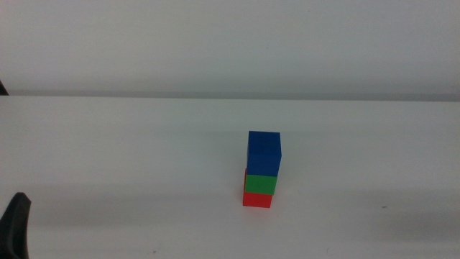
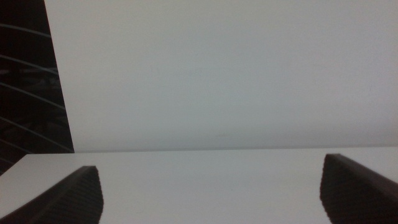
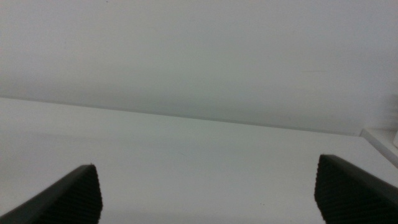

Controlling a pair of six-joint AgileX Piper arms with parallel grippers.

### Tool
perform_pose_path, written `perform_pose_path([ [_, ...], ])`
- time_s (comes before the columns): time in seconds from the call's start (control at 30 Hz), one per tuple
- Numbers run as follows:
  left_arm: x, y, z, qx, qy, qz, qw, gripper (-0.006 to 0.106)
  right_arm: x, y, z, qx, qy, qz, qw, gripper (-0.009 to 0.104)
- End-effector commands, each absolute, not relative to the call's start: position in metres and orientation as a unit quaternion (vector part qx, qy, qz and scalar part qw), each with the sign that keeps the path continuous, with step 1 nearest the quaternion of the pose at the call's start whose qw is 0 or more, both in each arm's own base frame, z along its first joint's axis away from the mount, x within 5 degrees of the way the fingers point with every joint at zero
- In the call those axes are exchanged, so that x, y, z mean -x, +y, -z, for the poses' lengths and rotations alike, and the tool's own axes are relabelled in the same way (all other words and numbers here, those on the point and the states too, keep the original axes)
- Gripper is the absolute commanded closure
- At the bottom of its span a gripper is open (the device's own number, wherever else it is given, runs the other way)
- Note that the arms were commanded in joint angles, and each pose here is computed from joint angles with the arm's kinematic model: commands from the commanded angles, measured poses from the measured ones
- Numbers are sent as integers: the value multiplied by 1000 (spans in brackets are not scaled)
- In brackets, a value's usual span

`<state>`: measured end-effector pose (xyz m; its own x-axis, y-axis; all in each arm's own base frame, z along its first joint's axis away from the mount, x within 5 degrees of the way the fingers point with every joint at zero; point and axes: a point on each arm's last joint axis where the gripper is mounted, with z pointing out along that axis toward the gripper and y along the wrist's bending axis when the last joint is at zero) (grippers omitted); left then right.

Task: Stack red cubes first, then green, then blue cubes in a specific spot.

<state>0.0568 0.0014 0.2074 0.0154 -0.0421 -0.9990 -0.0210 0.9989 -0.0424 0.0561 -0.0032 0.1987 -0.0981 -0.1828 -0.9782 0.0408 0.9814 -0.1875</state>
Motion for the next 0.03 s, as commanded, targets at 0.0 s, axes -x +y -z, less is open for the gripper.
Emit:
perform_pose_path([
  [0.0, -55, 1, -197, 28, 696, 12, 717, 7, -55, -4, -187, 47, 735, 88, 670, 4],
])
